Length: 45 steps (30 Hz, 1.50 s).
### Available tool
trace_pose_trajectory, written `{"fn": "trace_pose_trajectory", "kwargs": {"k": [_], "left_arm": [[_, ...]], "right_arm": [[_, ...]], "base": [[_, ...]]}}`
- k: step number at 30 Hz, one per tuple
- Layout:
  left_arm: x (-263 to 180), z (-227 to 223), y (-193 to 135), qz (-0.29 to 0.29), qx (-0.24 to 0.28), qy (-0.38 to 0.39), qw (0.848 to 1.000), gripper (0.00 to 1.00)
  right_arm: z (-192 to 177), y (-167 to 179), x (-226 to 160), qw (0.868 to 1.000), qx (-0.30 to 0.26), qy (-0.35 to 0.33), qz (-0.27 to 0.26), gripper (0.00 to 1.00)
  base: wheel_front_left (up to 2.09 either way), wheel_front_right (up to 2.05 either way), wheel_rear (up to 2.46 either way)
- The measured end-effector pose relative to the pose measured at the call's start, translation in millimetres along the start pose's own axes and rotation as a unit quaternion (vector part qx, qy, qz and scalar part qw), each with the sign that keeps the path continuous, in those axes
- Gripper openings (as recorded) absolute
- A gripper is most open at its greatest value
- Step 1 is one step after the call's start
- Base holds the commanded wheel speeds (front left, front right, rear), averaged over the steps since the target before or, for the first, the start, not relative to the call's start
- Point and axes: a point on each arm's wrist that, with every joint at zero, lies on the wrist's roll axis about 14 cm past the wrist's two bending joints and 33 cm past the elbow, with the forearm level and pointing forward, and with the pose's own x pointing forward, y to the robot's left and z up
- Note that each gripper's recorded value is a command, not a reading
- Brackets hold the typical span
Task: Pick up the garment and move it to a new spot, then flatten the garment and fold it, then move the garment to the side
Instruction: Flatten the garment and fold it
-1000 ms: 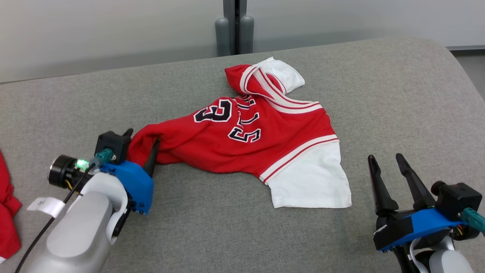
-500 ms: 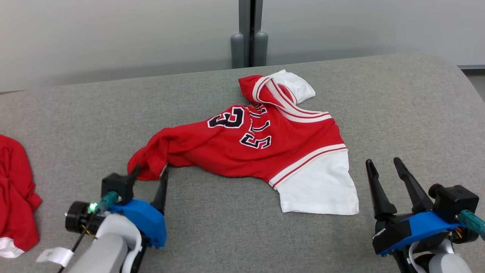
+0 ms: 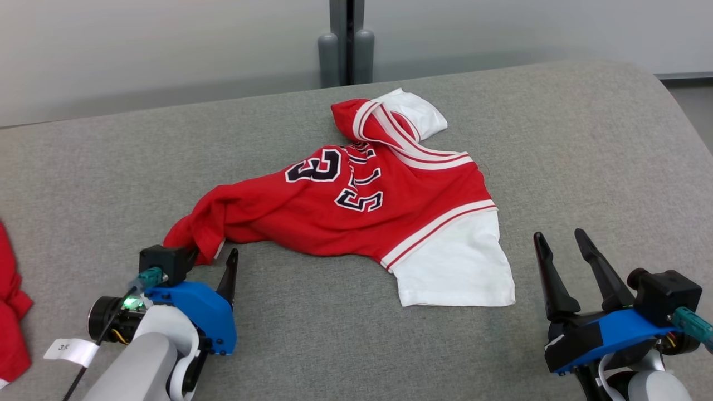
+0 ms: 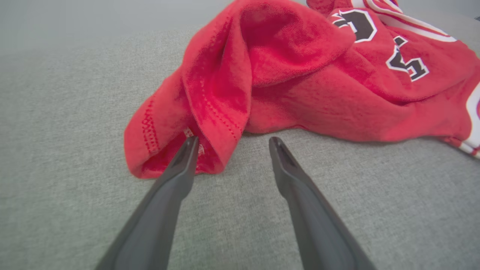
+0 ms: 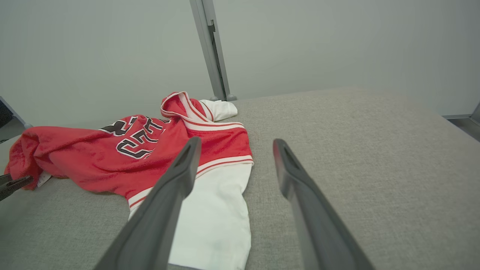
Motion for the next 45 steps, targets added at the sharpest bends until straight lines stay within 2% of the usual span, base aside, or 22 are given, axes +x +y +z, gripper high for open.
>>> {"fn": "trace_pose_trajectory", "kwargs": {"k": [1,2,3,4,11,19,22,25,30,31,32,33,38,42,45], "left_arm": [[2.4,-1.1,0.5,-0.003,-0.002,0.005,1.0,1.0],[4.8,-1.6,-0.2,-0.007,-0.006,0.008,1.0,0.73],[7.3,-0.6,-2.5,-0.013,-0.009,0.008,1.0,0.06],[9.5,3.3,-5.2,-0.019,-0.019,0.002,1.0,0.0],[4.5,28.3,-18.8,-0.052,-0.068,-0.037,0.996,0.0],[-35.8,47.0,-43.7,-0.106,-0.148,-0.052,0.982,0.0],[-49.1,37.2,-38.1,-0.095,-0.146,-0.026,0.984,0.0],[-54.7,18.0,-8.7,-0.042,-0.108,0.009,0.993,0.0],[-50.3,-12.1,30.2,0.028,-0.044,0.052,0.997,0.0],[-47.9,-14.4,34.8,0.035,-0.031,0.056,0.997,0.04],[-44.6,-13.8,38.8,0.04,-0.02,0.053,0.998,0.48],[-40.6,-9.8,41.7,0.044,-0.011,0.045,0.998,1.0],[-31.3,-4.7,49.2,0.061,0.005,0.026,0.998,1.0],[-31.1,20.5,48.1,0.073,-0.036,-0.042,0.996,1.0],[-40.2,38.5,52.8,0.096,-0.079,-0.106,0.987,1.0]], "right_arm": [[-0.7,-2.6,-0.5,1.0,0.0,0.0,-0.004,1.0],[-1.5,-4.9,-0.9,1.0,0.001,0.001,-0.007,1.0],[-2.2,-7.1,-1.4,1.0,0.001,0.002,-0.011,1.0],[-3.0,-9.3,-1.8,1.0,0.001,0.003,-0.014,1.0],[-4.7,-9.7,0.4,1.0,0.002,0.002,-0.015,1.0],[-3.8,7.4,7.7,1.0,0.006,-0.001,0.011,1.0],[-5.1,10.0,9.3,1.0,0.008,0.0,0.015,1.0],[-8.0,11.0,10.5,1.0,0.009,0.003,0.017,1.0],[-9.2,10.4,13.3,1.0,0.009,0.005,0.016,1.0],[-9.2,9.0,13.1,1.0,0.008,0.005,0.014,1.0],[-9.0,6.7,13.1,1.0,0.008,0.005,0.01,1.0],[-8.4,4.7,13.0,1.0,0.007,0.004,0.007,1.0],[-6.0,-3.0,9.2,1.0,0.006,0.002,-0.004,1.0],[0.0,-8.2,5.5,1.0,0.005,-0.007,-0.012,1.0],[1.5,-10.2,1.9,1.0,0.005,-0.009,-0.015,1.0]], "base": [[0.0,0.0,0.0],[0.0,0.0,0.0],[0.0,0.0,0.0],[0.0,0.0,0.0],[0.0,0.0,0.0],[0.0,0.0,0.0],[0.0,0.0,0.0],[0.0,0.0,0.0],[0.0,0.0,0.0],[0.0,0.0,0.0],[0.0,0.0,0.0],[0.0,0.0,0.0],[0.0,0.0,0.0],[0.0,0.0,0.0],[0.0,0.0,0.0]]}}
